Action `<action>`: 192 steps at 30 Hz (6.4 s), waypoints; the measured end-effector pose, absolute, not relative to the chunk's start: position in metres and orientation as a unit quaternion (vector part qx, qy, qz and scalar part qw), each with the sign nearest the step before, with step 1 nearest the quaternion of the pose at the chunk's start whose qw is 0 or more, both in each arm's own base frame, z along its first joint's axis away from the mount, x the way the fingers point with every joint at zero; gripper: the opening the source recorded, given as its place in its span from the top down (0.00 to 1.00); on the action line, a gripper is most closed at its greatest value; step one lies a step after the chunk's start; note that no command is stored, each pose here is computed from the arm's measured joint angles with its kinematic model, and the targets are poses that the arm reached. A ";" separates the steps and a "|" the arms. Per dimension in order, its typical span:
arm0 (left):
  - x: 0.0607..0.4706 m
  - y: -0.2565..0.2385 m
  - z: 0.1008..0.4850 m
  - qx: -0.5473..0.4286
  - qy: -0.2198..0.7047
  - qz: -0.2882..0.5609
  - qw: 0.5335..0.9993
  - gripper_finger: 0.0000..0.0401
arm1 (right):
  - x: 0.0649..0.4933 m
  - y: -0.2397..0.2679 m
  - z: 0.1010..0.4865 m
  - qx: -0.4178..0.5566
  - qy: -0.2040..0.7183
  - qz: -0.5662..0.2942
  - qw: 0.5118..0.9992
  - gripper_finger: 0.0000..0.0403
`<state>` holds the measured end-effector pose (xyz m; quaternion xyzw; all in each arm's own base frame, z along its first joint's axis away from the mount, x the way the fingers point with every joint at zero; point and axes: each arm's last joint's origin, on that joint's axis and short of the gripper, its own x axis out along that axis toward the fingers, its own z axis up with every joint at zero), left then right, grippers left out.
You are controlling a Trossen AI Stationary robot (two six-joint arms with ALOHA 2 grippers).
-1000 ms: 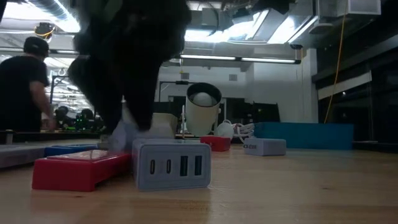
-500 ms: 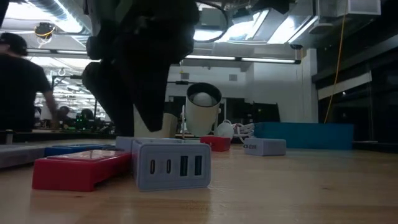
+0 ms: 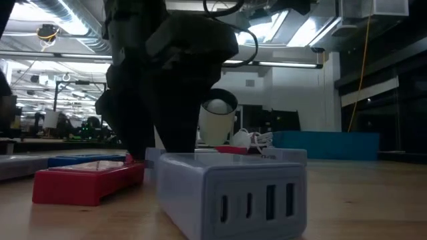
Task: Pick & Place Office items
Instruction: Put the middle light purple charger adapter into the blue bin, then put the top light purple charger adapter into the blue bin
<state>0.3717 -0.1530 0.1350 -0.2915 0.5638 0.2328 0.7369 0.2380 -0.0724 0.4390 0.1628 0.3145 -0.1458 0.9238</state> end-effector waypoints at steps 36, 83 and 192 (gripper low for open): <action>0.446 0.148 0.241 -0.295 0.221 0.180 0.912 0.47 | 0.116 -0.060 0.557 0.033 0.122 -0.248 0.961 0.48; 0.511 0.253 0.230 -0.232 0.190 0.038 0.953 0.47 | 0.138 -0.075 0.550 0.093 0.130 -0.323 0.933 0.48; 0.531 0.006 0.141 -0.215 0.560 0.128 0.790 0.23 | 0.168 -0.082 0.540 0.104 0.169 -0.198 0.960 0.48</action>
